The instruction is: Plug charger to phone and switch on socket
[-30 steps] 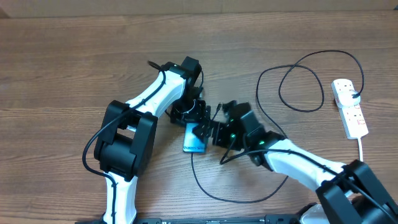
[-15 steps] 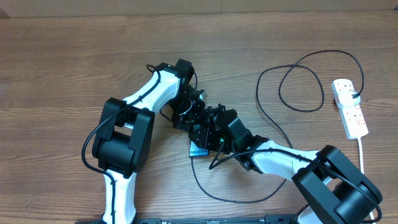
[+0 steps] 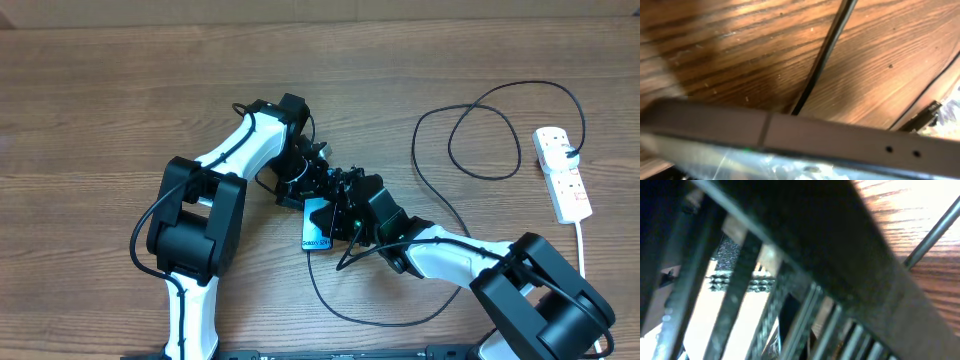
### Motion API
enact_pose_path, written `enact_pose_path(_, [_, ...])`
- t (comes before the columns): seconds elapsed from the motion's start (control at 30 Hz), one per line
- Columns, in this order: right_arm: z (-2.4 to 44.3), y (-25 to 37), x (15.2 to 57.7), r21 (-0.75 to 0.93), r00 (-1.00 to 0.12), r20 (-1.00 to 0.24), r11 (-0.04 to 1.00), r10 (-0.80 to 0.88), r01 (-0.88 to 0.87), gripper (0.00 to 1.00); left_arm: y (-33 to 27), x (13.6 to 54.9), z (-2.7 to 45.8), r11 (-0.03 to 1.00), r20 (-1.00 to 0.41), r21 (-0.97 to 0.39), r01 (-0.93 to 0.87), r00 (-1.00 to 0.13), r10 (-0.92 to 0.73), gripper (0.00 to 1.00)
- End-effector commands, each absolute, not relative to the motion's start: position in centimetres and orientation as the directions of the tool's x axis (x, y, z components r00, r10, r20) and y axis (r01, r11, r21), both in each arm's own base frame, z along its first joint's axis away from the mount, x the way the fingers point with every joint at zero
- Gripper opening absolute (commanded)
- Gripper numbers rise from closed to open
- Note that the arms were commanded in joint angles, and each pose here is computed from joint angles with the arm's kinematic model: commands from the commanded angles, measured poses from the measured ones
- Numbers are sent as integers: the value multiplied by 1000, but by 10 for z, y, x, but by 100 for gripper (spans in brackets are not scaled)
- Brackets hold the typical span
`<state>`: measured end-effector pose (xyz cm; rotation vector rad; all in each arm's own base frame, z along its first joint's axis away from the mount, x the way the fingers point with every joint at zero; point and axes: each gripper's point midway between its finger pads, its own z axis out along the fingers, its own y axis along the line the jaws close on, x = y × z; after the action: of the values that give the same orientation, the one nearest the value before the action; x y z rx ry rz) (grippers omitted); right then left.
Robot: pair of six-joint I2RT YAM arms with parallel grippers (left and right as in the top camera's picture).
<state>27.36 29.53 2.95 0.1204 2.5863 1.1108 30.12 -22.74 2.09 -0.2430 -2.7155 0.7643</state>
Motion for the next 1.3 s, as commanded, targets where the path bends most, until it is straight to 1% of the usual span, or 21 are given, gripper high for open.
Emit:
enact_pose_path(0.0, [68,300,285,778,-931,-302,617,204,-118,4,-253,277,23,729,250,-675,117,-893,374,89])
enact_pose_path(0.13, [85,290,295,811,-929,-294,572,224,-118,4,-268,287,51,575,181,-813,85,-903,390,88])
enact_pose_path(0.27, [96,282,300,856,-943,-250,505,221,-109,4,-276,302,85,376,91,-924,62,-923,375,84])
enact_pose_path(0.37, [99,273,304,883,-950,-175,468,258,-36,4,-276,311,106,241,28,-969,61,-936,351,82])
enact_pose_path(0.47, [100,265,310,895,-946,-121,445,300,27,4,-274,317,118,163,-11,-984,68,-944,329,81])
enact_pose_path(0.5, [101,264,313,899,-943,-110,436,315,42,4,-273,319,122,140,-23,-988,72,-946,323,79])
enact_pose_path(0.57, [104,261,319,905,-934,-102,422,343,56,4,-273,321,126,113,-37,-991,76,-948,316,76])
enact_pose_path(0.6, [105,260,320,907,-930,-99,418,354,62,4,-273,321,128,102,-40,-992,76,-949,313,73])
enact_pose_path(0.73, [110,259,326,914,-918,-90,398,387,79,4,-274,322,134,66,-46,-995,70,-951,305,56])
enact_pose_path(0.83, [110,259,326,914,-918,-90,398,386,78,4,-275,323,136,53,-48,-996,67,-952,301,34])
enact_pose_path(0.9, [107,261,322,911,-924,-76,402,376,89,4,-275,324,138,42,-52,-997,67,-953,298,24])
enact_pose_path(1.03, [98,260,313,900,-936,-28,416,352,130,4,-275,324,140,31,-56,-997,68,-954,296,17])
enact_pose_path(1.13, [92,259,306,889,-942,-2,432,335,152,4,-275,324,140,32,-55,-997,68,-954,296,5])
enact_pose_path(1.17, [92,260,304,890,-947,-6,434,321,141,5,-275,324,140,32,-56,-997,68,-954,296,4])
enact_pose_path(1.23, [93,262,300,895,-956,-4,428,295,128,14,-275,324,140,31,-55,-997,67,-954,296,4])
enact_pose_path(1.27, [95,264,297,899,-961,-8,424,276,114,23,-275,324,140,31,-55,-997,67,-954,296,4])
